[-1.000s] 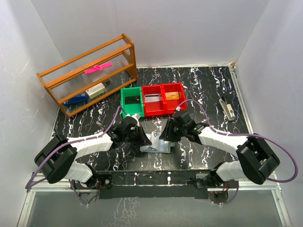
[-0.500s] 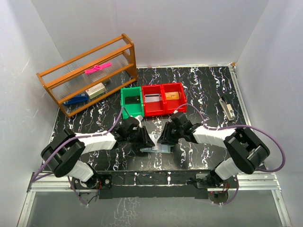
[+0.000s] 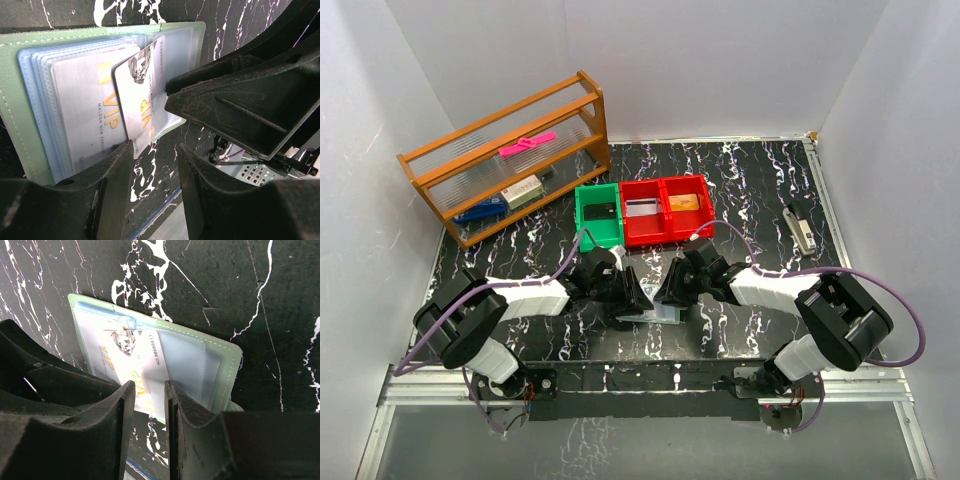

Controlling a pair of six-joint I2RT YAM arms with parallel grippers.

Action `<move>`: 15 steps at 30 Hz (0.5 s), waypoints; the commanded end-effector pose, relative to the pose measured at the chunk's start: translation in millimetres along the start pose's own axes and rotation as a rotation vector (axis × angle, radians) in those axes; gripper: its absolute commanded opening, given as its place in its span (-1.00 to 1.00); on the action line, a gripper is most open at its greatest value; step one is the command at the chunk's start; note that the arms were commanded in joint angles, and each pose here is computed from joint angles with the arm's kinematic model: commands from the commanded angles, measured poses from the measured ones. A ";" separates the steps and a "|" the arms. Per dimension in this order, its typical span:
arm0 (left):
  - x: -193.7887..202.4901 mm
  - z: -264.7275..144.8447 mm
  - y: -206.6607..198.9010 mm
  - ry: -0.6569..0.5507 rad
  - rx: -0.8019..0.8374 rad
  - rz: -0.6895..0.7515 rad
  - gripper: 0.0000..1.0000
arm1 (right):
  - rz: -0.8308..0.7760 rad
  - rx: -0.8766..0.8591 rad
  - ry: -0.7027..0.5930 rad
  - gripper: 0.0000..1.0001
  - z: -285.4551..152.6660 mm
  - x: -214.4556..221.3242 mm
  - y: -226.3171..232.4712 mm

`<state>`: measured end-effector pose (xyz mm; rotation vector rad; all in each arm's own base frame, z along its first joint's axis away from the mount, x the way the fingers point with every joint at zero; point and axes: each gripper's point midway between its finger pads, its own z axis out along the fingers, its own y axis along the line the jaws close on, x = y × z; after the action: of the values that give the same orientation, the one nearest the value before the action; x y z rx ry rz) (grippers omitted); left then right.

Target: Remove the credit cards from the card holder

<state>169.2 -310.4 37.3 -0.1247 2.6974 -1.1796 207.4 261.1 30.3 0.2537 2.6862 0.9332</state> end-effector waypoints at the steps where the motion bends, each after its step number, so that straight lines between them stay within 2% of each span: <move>1: -8.4 -8.2 3.4 -0.051 -0.048 -0.010 -0.14 | 0.006 0.078 -0.004 -0.42 1.1 5.3 -24.2; 6: -12.6 -16.3 18.5 -0.090 -0.139 -0.013 0.03 | 0.012 0.083 -0.003 -0.42 1.7 5.2 -26.4; 15: -8.4 -4.0 20.7 -0.046 -0.139 -0.022 0.04 | 0.013 0.081 0.004 -0.44 2.5 7.8 -28.7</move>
<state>179.1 -301.4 40.0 -0.1861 2.6937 -1.0666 208.0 260.5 29.8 0.2619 2.6809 0.9445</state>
